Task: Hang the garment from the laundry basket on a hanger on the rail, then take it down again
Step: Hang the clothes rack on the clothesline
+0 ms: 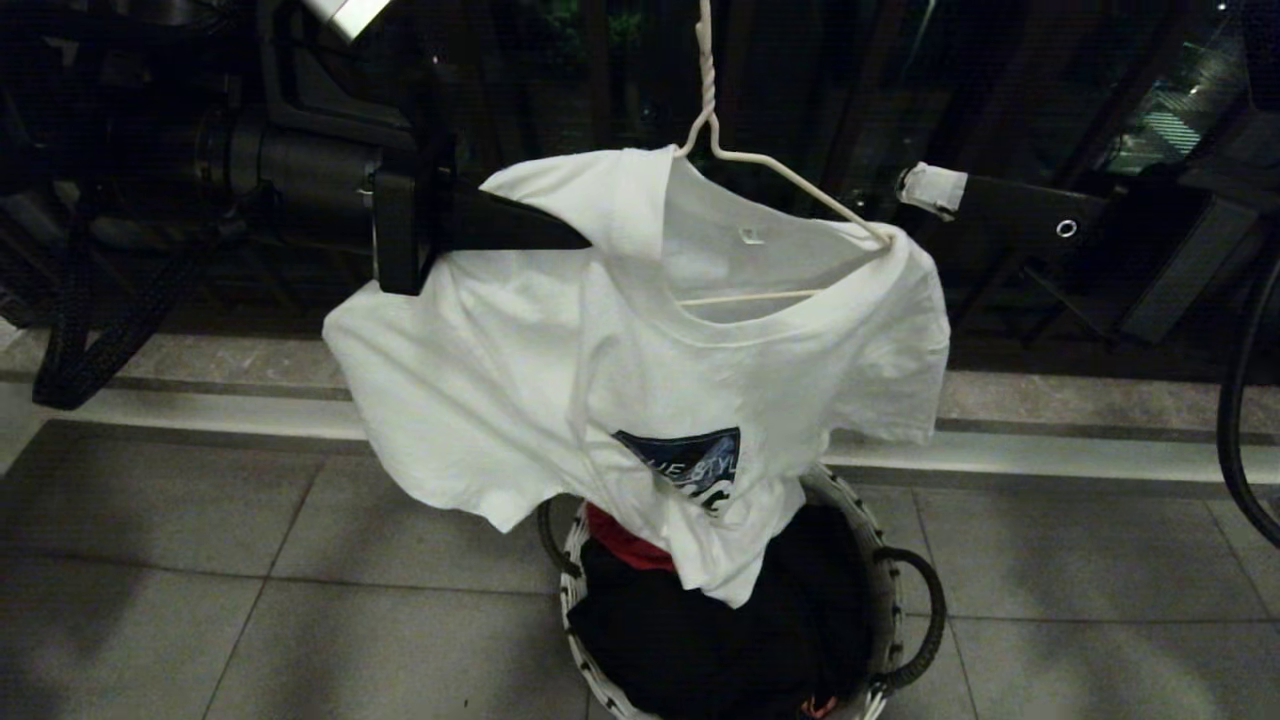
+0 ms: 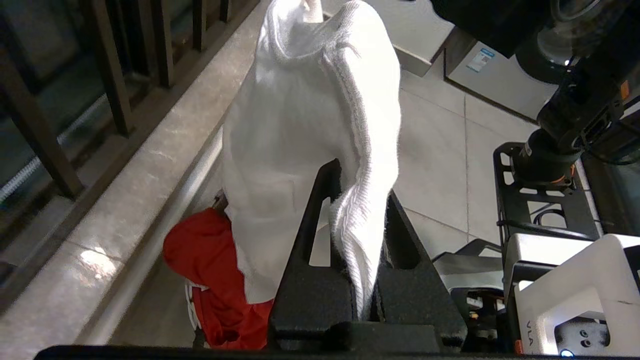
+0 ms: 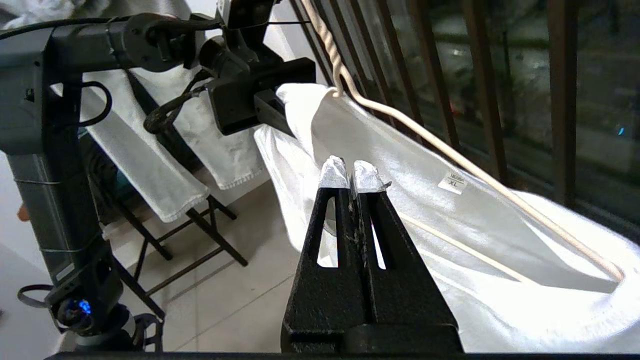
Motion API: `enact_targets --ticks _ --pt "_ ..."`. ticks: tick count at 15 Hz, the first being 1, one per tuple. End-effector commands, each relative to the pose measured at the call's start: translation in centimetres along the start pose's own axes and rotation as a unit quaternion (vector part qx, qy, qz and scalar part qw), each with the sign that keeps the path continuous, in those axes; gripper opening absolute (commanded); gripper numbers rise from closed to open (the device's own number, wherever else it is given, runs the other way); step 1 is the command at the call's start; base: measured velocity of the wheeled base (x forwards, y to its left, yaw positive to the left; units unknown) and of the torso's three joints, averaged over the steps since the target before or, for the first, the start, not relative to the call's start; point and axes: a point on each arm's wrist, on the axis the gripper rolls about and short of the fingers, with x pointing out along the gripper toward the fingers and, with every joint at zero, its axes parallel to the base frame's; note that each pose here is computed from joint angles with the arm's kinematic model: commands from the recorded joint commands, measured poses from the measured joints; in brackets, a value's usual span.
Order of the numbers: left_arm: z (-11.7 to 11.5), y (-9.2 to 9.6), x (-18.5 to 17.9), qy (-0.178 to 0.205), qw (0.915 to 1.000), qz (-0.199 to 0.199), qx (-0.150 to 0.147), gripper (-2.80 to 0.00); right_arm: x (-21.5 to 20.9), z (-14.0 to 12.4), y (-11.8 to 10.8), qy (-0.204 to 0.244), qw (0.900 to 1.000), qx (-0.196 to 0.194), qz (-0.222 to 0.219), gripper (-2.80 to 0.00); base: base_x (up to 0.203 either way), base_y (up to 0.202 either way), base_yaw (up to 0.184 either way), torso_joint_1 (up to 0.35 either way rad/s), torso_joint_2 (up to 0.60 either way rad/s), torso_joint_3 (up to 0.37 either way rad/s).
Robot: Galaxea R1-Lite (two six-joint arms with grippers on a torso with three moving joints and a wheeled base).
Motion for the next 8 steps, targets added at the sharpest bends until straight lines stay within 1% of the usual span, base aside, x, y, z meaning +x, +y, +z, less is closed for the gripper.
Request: enact_targets --ticks 1,5,8 --pt "-0.1 0.0 0.0 0.000 1.0000 -0.003 -0.002 -2.80 -0.2 0.3 -0.3 -0.004 1.000 -0.006 -0.006 -2.80 0.000 0.000 0.000 0.000 0.00 0.201" --pt "-0.2 -0.1 0.0 0.001 1.0000 -0.004 -0.004 -2.80 -1.6 1.6 -1.8 -0.014 0.998 -0.028 -0.049 -2.80 0.000 0.000 0.000 0.003 0.00 0.205" --pt "-0.1 -0.4 -0.2 0.001 1.0000 -0.002 -0.003 -2.80 -1.9 1.7 -2.1 -0.014 0.998 -0.028 -0.057 -2.80 0.000 0.000 0.000 0.004 0.00 0.198"
